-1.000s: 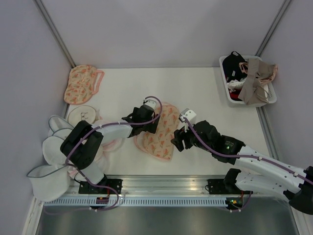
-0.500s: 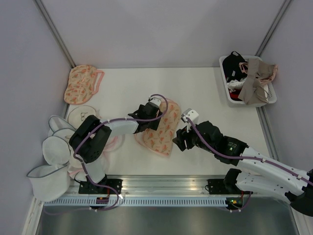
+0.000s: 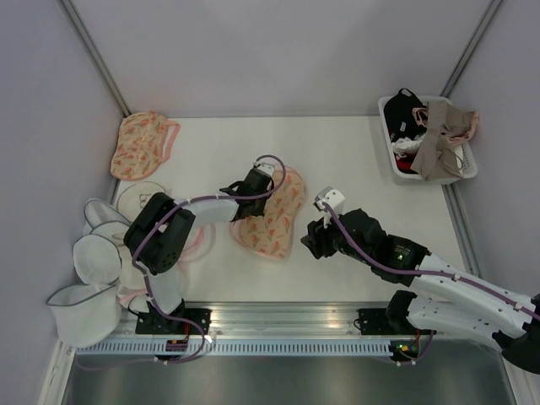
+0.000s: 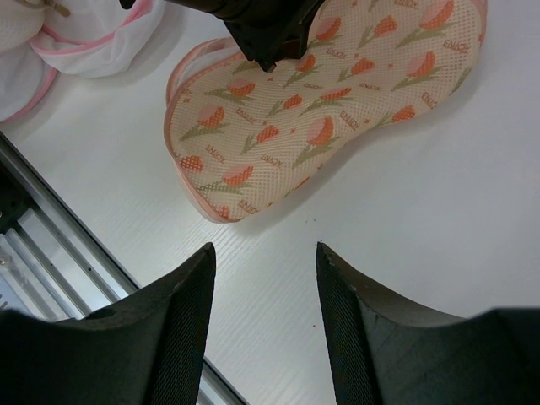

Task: Unzip the laundry bag and remove the bra

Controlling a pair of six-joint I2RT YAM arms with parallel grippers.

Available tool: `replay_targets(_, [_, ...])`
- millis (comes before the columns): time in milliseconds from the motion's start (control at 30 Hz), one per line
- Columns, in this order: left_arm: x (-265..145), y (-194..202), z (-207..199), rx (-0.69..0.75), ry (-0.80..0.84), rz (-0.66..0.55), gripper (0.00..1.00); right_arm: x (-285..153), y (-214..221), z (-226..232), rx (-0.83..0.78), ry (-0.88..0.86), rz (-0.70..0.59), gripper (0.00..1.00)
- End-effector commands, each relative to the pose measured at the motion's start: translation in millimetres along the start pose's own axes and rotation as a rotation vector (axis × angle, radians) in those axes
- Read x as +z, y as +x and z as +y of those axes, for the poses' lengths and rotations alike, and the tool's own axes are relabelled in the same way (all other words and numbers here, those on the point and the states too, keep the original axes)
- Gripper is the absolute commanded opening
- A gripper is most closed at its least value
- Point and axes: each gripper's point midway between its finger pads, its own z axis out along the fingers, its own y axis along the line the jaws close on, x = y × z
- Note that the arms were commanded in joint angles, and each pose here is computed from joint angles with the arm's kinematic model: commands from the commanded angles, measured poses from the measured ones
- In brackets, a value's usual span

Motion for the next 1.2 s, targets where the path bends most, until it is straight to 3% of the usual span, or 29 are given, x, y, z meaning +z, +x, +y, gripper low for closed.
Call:
replay_targets(0, [6,37,14,-0.026,-0.039,0.149,0.02,-5,-9,-3,0.016,0.025,-0.028,0.56])
replay_targets(167, [7,43,42,-0.162,-0.103,0.19,0.02,-7,-10,-5,0.021,0.034,-0.034,0.55])
replay_targets(267, [3,48,78,-0.342,-0.174,0.222,0.02,-9,-12,-7,0.024,0.044,-0.041,0.55])
replay_targets(367, [-2,55,126,-0.636,-0.204,0.256,0.02,-12,-15,-7,0.026,0.048,-0.048,0.55])
replay_targets(533, [-16,82,182,-0.989,-0.266,0.272,0.02,-17,-19,-8,0.032,0.048,-0.064,0.55])
replay_targets(600, [-26,89,207,-1.125,-0.309,0.234,0.02,-20,-21,-8,0.034,0.05,-0.071,0.55])
replay_targets(867, [-103,129,259,-1.445,-0.552,0.044,0.02,-25,-23,-11,0.045,0.061,-0.087,0.56])
replay_targets(933, [-115,143,258,-1.483,-0.578,0.019,0.02,-25,-24,-11,0.049,0.058,-0.092,0.56])
replay_targets(967, [-129,137,264,-1.495,-0.59,-0.056,0.02,-26,-25,-9,0.051,0.05,-0.097,0.56])
replay_targets(1067, [-144,131,258,-1.462,-0.543,-0.114,0.02,-25,-24,-8,0.06,0.047,-0.098,0.57])
replay_targets(1133, [-150,119,254,-1.407,-0.483,-0.137,0.1,-24,-21,-8,0.065,0.044,-0.089,0.61])
replay_targets(1167, [-154,109,249,-1.393,-0.429,-0.167,0.21,-24,-21,-8,0.068,0.043,-0.091,0.63])
